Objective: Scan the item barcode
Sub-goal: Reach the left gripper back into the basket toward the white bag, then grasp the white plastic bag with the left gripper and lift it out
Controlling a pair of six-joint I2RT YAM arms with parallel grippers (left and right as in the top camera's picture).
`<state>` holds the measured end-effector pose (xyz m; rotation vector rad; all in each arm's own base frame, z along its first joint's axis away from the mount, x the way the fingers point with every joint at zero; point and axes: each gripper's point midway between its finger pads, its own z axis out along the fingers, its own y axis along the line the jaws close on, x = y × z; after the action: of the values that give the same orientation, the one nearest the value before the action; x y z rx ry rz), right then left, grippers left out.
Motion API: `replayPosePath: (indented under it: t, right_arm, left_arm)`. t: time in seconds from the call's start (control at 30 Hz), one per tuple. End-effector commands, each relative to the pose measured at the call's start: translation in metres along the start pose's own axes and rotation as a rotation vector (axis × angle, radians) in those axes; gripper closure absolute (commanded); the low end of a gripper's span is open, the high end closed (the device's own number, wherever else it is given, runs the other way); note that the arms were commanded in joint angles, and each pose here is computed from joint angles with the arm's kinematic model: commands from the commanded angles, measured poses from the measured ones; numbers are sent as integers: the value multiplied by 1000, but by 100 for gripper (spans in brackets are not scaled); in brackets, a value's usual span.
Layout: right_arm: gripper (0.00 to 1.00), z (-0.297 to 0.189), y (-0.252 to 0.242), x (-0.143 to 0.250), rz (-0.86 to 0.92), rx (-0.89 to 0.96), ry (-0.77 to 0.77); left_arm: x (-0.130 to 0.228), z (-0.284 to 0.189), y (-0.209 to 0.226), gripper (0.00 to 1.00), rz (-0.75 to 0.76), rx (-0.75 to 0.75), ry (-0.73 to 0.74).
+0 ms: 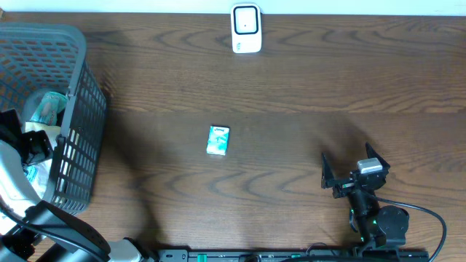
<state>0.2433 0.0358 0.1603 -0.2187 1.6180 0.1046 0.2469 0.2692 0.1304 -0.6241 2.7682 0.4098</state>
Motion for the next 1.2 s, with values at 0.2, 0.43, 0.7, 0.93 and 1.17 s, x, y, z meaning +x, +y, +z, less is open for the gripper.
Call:
replayPosePath:
  t: [0.2,0.43,0.7,0.93,1.17]
  right_arm:
    - [1,0,-2,1,7,9,4]
    - [1,0,-2,1,7,9,5]
    - [1,0,-2,1,7,9,4]
    - [1,0,-2,1,7,9,5]
    - [1,0,-2,1,7,9,4]
  left_arm:
    - [10,8,26,12,-23,-48,37]
    - [19,30,21,12,-21,-11,97]
    - [31,57,-7,12,-21,136,172]
    - [39,69,-24,42,-27,223,213]
    - [36,67,-23,82,-29,222,201]
